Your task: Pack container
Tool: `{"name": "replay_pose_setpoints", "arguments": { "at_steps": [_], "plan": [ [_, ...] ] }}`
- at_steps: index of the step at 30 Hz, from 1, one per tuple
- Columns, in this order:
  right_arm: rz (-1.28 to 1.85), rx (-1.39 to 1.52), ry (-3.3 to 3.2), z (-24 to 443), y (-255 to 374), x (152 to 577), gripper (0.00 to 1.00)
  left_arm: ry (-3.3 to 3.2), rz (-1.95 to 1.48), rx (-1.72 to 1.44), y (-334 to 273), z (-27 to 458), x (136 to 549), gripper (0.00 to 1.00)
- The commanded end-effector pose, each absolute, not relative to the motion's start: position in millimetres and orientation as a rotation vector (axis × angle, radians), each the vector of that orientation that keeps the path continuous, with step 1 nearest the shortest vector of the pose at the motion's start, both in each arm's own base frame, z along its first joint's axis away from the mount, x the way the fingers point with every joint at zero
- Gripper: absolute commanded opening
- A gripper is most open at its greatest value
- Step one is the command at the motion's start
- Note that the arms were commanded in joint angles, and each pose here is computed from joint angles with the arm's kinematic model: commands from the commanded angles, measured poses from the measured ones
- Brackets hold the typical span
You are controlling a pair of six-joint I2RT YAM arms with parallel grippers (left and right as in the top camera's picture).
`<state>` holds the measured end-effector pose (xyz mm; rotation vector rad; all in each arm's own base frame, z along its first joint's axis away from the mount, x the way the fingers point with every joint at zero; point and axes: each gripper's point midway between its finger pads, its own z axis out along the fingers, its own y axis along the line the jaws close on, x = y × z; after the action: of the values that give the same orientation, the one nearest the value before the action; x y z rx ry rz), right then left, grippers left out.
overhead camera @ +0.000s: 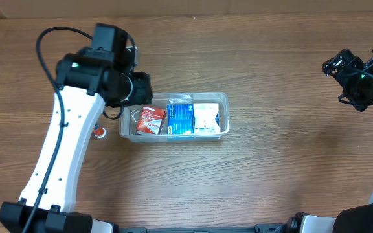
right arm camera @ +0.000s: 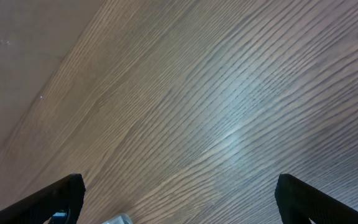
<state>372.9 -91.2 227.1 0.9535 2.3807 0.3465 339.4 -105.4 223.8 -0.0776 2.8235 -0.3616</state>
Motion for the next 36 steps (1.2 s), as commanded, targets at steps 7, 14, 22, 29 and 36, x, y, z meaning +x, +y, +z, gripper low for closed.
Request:
{"name": "replay_pose_setpoints", "arguments": {
  "at_steps": [7, 14, 22, 29, 36],
  "plan": [
    [0.352, 0.943, 2.362, 234, -91, 374, 1.00, 3.010, 0.027, -0.244, -85, 143, 362, 0.04],
    [0.352, 0.943, 2.362, 234, -91, 374, 1.00, 3.177, 0.289, -0.370, -68, 78, 353, 0.04],
    [0.352, 0.943, 2.362, 234, -91, 374, 1.00, 3.152, 0.485, -0.422, -47, 44, 339, 0.04],
    [0.352, 0.943, 2.362, 234, -91, 374, 1.00, 3.197, 0.178, -0.316, -80, 26, 346, 0.04],
    [0.352, 0.943, 2.362, 234, -91, 374, 1.00, 3.227, 0.051, -0.227, -93, 25, 345, 0.04]
  ]
}}
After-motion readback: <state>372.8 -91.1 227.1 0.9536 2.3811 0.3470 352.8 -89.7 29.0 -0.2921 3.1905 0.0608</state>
